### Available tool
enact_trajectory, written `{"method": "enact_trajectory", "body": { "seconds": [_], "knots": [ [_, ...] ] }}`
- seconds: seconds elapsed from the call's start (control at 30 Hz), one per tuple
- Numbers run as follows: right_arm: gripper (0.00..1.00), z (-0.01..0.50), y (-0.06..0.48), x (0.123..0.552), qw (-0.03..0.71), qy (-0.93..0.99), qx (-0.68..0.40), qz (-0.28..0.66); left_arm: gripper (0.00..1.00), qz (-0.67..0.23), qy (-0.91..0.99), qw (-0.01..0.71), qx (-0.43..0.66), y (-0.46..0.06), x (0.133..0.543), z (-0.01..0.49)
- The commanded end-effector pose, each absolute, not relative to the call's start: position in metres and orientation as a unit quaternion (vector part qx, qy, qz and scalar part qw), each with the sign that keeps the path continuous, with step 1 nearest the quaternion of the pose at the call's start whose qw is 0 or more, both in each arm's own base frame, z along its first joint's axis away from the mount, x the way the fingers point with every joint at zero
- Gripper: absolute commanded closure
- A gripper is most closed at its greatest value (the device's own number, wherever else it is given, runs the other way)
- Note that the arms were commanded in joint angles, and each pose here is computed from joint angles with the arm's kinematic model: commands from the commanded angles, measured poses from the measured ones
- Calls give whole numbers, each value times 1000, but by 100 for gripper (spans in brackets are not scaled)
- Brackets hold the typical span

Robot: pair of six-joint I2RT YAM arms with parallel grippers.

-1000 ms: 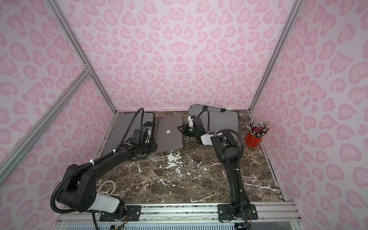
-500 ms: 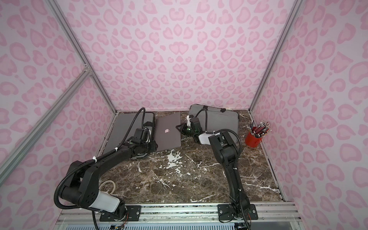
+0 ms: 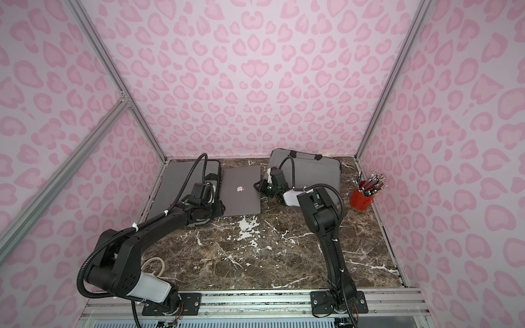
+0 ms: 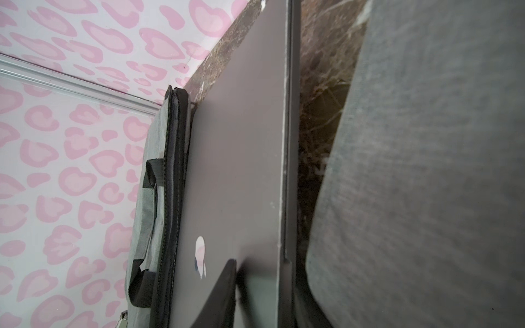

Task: Open the zippered laptop bag and take out the laptop
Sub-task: Adjust the zippered laptop bag at the center of the board.

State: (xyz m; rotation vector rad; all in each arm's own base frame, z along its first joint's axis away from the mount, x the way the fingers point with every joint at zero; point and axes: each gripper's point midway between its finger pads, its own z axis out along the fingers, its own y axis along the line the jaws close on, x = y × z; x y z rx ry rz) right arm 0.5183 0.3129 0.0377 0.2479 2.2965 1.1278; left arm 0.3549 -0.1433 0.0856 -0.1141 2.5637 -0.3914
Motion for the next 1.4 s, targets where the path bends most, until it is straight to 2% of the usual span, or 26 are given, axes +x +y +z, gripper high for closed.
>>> {"method": "enact_trajectory", "body": {
  "seconds": [0.0,0.27,0.6,0.93,1.17,1.37],
  "knots": [
    [67,20,297,522,288,874,99,379,55,-150,945,286,-41,-145,362,92],
    [60,18,286,518,292,886,95,347,55,-151,945,288,-41,-145,361,93],
    [59,64,275,504,321,895,63,304,55,-163,941,295,-41,-149,362,101],
    [58,70,242,503,343,935,-9,93,55,-180,931,313,-47,-151,363,119],
    [44,66,221,522,353,935,-17,-31,49,-176,930,318,-52,-147,360,124],
    [40,80,181,530,363,926,-5,-100,48,-173,930,321,-45,-146,359,127]
  ]
}}
